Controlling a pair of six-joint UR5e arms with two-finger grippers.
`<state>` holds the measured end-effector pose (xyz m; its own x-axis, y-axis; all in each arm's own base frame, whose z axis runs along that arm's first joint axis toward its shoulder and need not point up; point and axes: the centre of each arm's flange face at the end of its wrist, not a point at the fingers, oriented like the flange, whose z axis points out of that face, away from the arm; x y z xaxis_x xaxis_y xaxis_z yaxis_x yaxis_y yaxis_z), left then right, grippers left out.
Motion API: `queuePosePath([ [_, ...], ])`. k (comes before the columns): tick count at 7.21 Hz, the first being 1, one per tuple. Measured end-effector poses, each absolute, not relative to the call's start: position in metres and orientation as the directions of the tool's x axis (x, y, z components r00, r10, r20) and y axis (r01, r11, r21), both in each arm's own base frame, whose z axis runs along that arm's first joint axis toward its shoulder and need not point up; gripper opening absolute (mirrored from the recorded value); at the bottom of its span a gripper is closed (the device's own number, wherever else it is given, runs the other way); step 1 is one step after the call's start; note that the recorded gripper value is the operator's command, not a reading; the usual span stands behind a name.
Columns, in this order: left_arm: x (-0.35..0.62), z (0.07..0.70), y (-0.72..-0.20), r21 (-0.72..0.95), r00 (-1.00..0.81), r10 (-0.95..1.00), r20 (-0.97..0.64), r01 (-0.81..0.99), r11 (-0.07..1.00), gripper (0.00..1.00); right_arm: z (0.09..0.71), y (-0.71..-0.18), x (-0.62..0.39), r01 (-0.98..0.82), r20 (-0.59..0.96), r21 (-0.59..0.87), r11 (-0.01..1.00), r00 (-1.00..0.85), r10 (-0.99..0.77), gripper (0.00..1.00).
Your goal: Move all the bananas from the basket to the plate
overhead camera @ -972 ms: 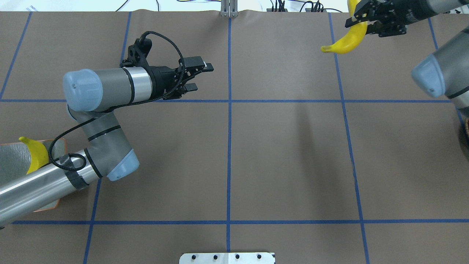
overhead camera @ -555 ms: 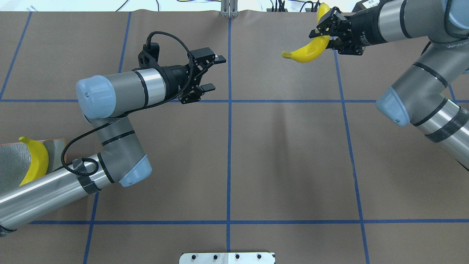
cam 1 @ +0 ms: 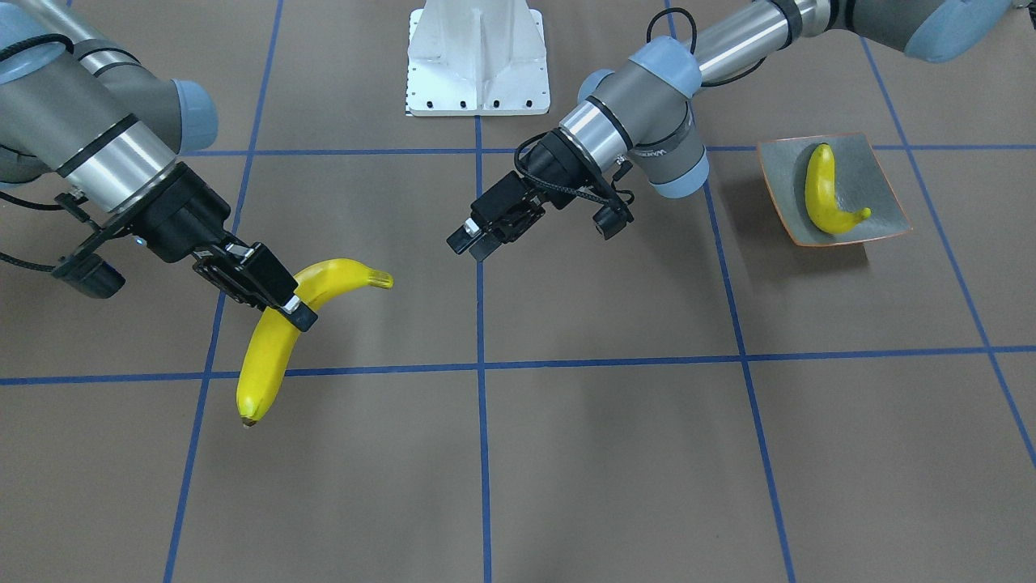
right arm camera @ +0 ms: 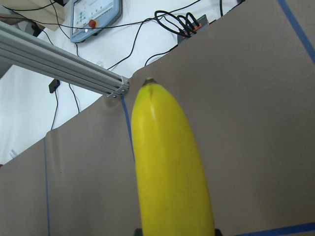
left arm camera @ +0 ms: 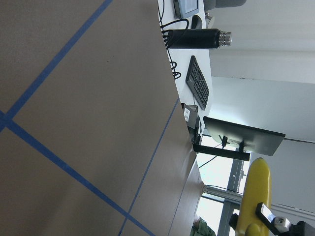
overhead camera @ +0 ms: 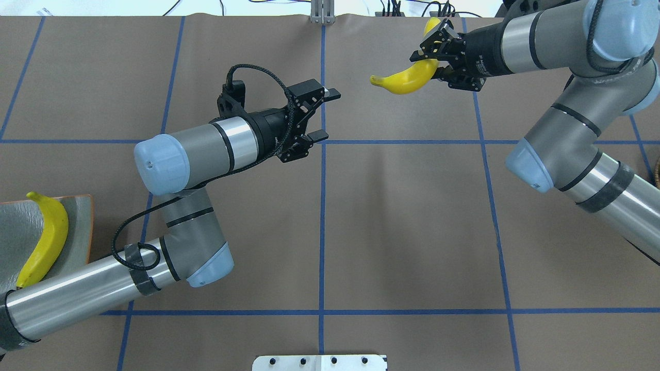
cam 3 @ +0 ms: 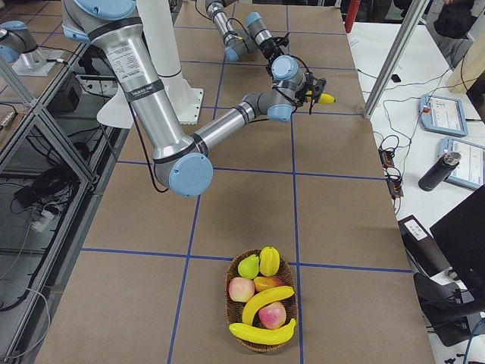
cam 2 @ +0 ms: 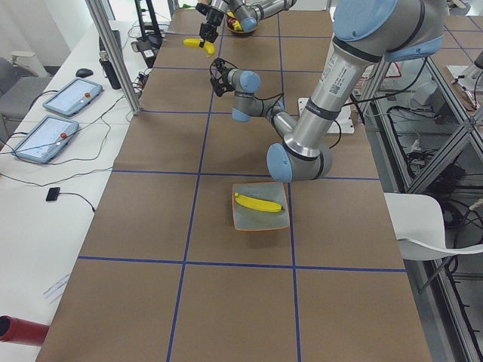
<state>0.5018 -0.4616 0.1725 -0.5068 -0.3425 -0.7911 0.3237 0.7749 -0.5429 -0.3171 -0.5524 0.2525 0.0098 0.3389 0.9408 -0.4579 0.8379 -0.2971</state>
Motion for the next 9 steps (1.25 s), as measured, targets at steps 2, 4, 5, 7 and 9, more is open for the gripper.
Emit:
queuePosePath([
  [2, 0.502, 0.160, -0.462, -0.559, -0.536, -0.339, -0.773, 0.323, 0.764, 1.00, 0.244, -0.538, -0.345, -0.447, 0.934, -0.323, 0.834, -0.007, 0.358, 0.00],
  [4, 0.508, 0.155, -0.457, -0.568, -0.550, -0.337, -0.764, 0.327, 0.755, 1.00, 0.237, -0.528, -0.356, -0.438, 0.928, -0.344, 0.830, -0.024, 0.372, 0.00],
  [5, 0.513, 0.154, -0.451, -0.575, -0.557, -0.338, -0.759, 0.328, 0.750, 1.00, 0.234, -0.525, -0.359, -0.438, 0.925, -0.353, 0.827, -0.034, 0.378, 0.00],
  [7, 0.518, 0.148, -0.447, -0.579, -0.565, -0.338, -0.753, 0.326, 0.747, 1.00, 0.228, -0.522, -0.367, -0.441, 0.923, -0.361, 0.822, -0.047, 0.381, 0.00],
  [9, 0.520, 0.146, -0.445, -0.580, -0.566, -0.339, -0.752, 0.322, 0.748, 1.00, 0.225, -0.519, -0.374, -0.443, 0.924, -0.360, 0.821, -0.050, 0.379, 0.00],
])
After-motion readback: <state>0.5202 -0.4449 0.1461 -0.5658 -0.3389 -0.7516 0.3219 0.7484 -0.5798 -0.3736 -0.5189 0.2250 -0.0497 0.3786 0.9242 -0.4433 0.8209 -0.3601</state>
